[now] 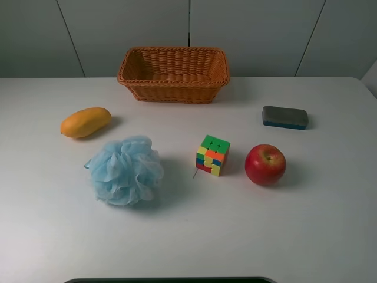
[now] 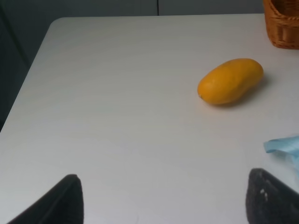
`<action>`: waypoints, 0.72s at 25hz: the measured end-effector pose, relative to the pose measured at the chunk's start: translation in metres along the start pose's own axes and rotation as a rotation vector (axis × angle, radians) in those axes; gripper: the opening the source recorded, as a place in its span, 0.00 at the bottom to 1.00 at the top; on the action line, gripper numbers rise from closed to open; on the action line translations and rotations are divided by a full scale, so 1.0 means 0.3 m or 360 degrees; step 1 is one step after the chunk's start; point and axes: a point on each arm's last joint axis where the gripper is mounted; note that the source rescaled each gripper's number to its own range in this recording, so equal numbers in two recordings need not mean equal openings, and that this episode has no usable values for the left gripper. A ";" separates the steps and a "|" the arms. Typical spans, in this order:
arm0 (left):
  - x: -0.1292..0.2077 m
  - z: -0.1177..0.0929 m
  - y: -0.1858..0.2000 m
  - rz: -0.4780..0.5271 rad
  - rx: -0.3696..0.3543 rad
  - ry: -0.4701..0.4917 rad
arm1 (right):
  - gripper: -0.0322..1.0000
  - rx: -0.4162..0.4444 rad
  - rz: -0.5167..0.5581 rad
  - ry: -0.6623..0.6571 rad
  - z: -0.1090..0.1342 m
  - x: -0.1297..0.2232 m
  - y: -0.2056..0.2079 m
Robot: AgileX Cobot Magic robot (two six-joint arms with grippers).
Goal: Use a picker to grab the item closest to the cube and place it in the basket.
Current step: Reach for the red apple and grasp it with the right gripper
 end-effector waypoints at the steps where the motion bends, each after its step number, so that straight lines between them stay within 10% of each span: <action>1: 0.000 0.000 0.000 0.0000 0.0000 0.0000 | 1.00 -0.0015 0.0032 0.0020 0.007 -0.034 -0.004; 18: 0.000 0.000 0.000 0.0000 0.0000 0.0000 | 1.00 -0.0333 0.0710 0.0338 0.108 -0.379 -0.494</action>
Point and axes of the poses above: a point on each arm's last joint axis where the gripper is mounted, y pointing back along that axis away from the gripper, z along the wrist's bending axis when the last joint is at zero, x = y × z, and after that the axes turned 10 degrees about -y, right-handed
